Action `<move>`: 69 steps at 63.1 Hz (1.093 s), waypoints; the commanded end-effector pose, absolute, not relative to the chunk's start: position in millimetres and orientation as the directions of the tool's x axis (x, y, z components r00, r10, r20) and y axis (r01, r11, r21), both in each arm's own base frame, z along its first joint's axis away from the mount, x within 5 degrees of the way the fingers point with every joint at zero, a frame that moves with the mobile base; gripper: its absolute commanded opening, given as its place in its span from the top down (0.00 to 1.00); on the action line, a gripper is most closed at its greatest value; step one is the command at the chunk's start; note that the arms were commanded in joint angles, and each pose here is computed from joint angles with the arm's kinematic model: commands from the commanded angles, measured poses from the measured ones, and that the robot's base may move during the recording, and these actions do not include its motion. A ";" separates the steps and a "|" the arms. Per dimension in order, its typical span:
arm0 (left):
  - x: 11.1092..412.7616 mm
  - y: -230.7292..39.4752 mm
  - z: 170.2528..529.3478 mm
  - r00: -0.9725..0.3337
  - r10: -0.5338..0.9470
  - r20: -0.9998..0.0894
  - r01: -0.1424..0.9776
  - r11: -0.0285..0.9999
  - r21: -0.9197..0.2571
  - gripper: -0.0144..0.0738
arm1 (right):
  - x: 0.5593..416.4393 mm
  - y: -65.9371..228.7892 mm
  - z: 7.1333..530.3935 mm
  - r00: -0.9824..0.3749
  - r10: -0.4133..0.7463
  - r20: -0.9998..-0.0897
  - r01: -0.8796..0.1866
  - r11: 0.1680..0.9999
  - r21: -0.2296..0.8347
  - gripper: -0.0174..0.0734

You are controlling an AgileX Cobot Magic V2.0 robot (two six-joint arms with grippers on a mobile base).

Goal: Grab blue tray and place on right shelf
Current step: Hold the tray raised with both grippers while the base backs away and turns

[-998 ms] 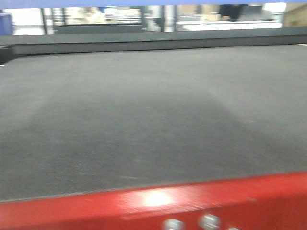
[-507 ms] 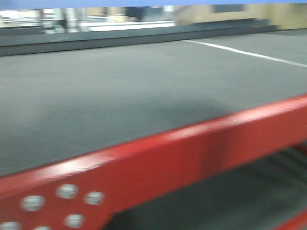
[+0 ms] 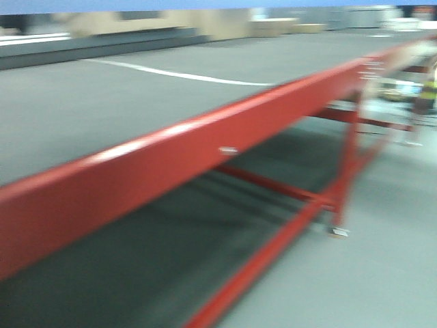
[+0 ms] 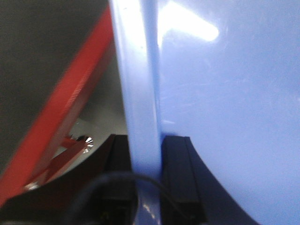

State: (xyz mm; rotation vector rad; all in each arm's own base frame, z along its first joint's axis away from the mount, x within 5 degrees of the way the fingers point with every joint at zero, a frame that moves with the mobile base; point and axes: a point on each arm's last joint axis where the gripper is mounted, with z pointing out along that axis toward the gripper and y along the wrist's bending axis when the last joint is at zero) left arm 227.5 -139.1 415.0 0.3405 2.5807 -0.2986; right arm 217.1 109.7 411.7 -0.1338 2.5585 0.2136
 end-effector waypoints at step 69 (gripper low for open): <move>211.7 -135.5 425.2 -0.839 0.228 -0.494 0.336 0.932 -0.140 0.89 | 212.3 108.6 431.0 -0.765 -0.056 -0.641 -0.192 0.971 0.144 0.75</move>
